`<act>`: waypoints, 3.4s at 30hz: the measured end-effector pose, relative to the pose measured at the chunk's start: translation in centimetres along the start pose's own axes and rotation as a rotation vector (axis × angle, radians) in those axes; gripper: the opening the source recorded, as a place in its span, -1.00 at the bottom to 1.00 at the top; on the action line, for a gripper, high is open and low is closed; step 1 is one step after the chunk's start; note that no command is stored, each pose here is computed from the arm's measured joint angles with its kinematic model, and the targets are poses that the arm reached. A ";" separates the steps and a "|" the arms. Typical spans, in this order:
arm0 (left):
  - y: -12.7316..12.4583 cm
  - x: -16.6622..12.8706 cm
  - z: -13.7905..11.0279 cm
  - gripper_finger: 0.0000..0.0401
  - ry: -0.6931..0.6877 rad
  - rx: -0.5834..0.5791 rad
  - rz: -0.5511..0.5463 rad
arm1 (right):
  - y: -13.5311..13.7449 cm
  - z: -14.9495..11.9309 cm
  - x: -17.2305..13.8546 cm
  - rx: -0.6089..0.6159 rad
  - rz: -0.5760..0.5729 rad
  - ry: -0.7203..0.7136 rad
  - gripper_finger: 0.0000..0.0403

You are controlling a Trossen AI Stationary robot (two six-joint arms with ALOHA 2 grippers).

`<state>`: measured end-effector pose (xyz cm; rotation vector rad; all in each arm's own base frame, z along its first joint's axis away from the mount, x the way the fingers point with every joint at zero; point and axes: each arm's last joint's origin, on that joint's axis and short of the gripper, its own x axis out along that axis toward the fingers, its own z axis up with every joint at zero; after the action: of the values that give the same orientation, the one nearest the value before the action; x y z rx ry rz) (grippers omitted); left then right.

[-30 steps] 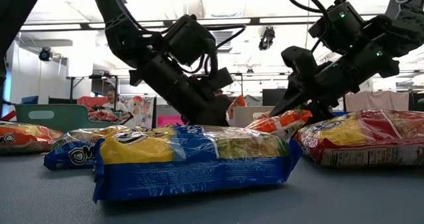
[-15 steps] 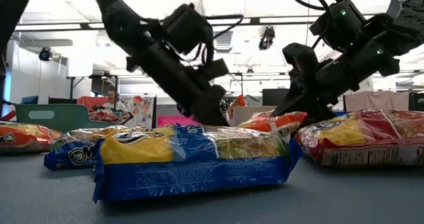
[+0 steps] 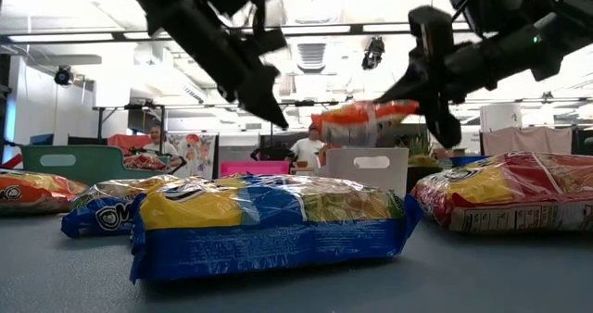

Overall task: Sort Maruchan noodles
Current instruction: Put the middle orange noodle pack into the white bin

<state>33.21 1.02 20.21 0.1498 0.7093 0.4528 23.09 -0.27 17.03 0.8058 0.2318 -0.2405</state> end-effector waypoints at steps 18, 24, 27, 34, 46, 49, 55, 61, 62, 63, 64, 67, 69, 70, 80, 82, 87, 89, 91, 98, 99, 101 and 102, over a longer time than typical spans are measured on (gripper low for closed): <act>3.3 -6.2 -1.2 -1.00 -0.162 -0.071 0.042 | 3.7 7.5 0.1 -0.549 -0.833 -0.353 -0.93; 3.5 -6.3 -2.2 -1.00 -0.159 -0.080 0.090 | 1.4 7.0 3.3 -0.587 -0.970 -0.284 -0.93; 3.4 -6.1 -2.6 -1.00 -0.161 -0.085 0.091 | 0.5 6.9 4.4 -0.575 -1.023 -0.286 -0.93; 3.3 -5.7 -3.4 -1.00 -0.145 -0.090 0.103 | -1.0 7.2 7.3 -0.571 -1.089 -0.260 -0.93; 3.3 -5.7 -3.1 -1.00 -0.171 -0.114 0.113 | -1.7 7.0 11.2 -0.597 -1.115 -0.163 -0.71; 3.3 -5.7 -3.0 -1.00 -0.176 -0.116 0.113 | -1.7 6.9 11.8 -0.593 -1.081 -0.122 -0.57; 3.3 -5.7 -3.0 -1.00 -0.181 -0.125 0.112 | -1.1 7.2 12.1 -0.551 -0.988 -0.057 -0.37; 3.3 -5.7 -2.9 -1.00 -0.186 -0.139 0.110 | -0.3 7.9 11.8 -0.544 -1.037 0.010 -0.30; 3.3 -5.7 -2.9 -1.00 -0.186 -0.140 0.110 | -0.1 7.9 11.8 -0.548 -1.044 0.022 -0.30; 3.3 -5.7 -2.9 -1.00 -0.186 -0.140 0.110 | 0.1 8.0 11.7 -0.551 -1.052 0.036 -0.31; 3.3 -5.7 -2.9 -1.00 -0.186 -0.140 0.110 | 0.3 8.1 11.6 -0.552 -1.060 0.048 -0.32; 3.3 -5.7 -2.9 -1.00 -0.186 -0.140 0.110 | 1.0 8.7 11.1 -0.566 -1.088 0.105 -0.39; 3.3 -5.7 -3.0 -1.00 -0.183 -0.123 0.112 | 1.8 9.5 10.5 -0.543 -1.080 0.155 -0.46; 3.3 -5.7 -3.0 -1.00 -0.180 -0.106 0.113 | 2.2 10.0 10.3 -0.529 -1.069 0.183 -0.50; 3.8 -6.0 -2.8 -1.00 -0.178 0.000 0.205 | 4.1 15.0 9.6 -0.541 -0.994 0.187 -0.95; 3.8 -5.9 -2.9 -1.00 -0.176 0.001 0.206 | 3.5 15.8 9.8 -0.519 -0.950 0.186 -0.95; 3.8 -5.9 -3.1 -1.00 -0.152 0.017 0.205 | 1.3 15.7 9.7 -0.443 -0.930 0.239 -0.96; 3.8 -5.9 -3.2 -1.00 -0.144 0.021 0.205 | 0.6 15.0 9.6 -0.432 -0.940 0.268 -0.96; 3.8 -5.9 -3.2 -1.00 -0.143 0.021 0.205 | 0.0 14.2 9.6 -0.406 -0.928 0.305 -0.96; 3.7 -5.9 -3.2 -1.00 -0.148 -0.011 0.201 | 0.0 12.9 9.1 -0.397 -0.938 0.375 -0.96; 3.7 -5.9 -3.2 -1.00 -0.149 -0.016 0.196 | 0.3 12.8 9.0 -0.405 -0.932 0.377 -0.96; 3.5 -5.9 -3.2 -1.00 -0.154 -0.034 0.161 | 1.1 12.9 8.7 -0.429 -0.911 0.370 -0.96; 3.4 -6.0 -3.2 -1.00 -0.157 -0.043 0.130 | 1.6 12.9 8.4 -0.439 -0.899 0.366 -0.96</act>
<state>25.95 1.30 22.32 0.1893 0.5369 0.5738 32.95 -9.72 24.34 0.2550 0.9597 -0.8540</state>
